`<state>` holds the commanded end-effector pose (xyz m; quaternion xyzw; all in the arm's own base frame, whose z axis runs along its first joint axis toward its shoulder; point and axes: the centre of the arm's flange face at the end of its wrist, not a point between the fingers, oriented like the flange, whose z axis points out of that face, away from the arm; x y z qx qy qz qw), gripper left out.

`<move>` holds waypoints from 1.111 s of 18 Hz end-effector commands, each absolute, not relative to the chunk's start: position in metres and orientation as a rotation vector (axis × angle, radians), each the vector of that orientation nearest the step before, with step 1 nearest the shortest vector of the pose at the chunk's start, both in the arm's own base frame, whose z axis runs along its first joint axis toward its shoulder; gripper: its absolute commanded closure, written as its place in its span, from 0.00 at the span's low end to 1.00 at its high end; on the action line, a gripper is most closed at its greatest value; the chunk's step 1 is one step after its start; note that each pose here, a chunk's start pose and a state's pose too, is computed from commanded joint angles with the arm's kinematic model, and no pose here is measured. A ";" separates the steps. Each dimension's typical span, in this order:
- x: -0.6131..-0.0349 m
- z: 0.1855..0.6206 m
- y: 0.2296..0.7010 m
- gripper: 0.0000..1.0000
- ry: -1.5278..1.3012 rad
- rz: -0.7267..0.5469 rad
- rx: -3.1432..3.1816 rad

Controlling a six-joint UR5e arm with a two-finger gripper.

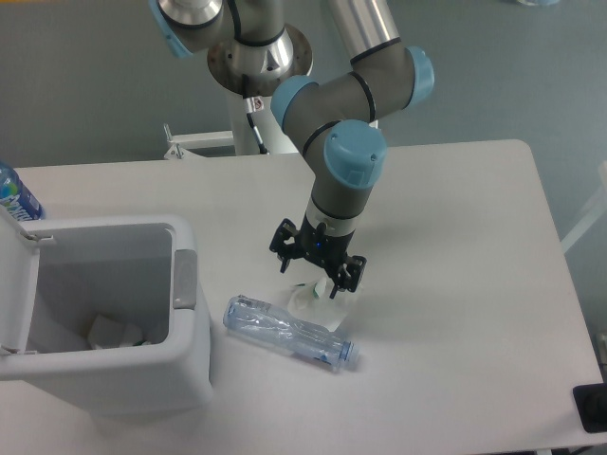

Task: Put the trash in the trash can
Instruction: 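Close the gripper on the clear plastic wrapper, then lift the wrapper and carry it over the white bin, then release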

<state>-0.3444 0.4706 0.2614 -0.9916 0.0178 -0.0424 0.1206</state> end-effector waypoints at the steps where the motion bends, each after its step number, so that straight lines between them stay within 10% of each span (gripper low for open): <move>1: -0.344 0.262 0.470 0.91 0.050 -0.124 -2.897; 12: -0.344 0.273 0.469 1.00 0.055 -0.104 -2.884; 20: -0.373 0.394 0.467 1.00 -0.057 0.014 -2.641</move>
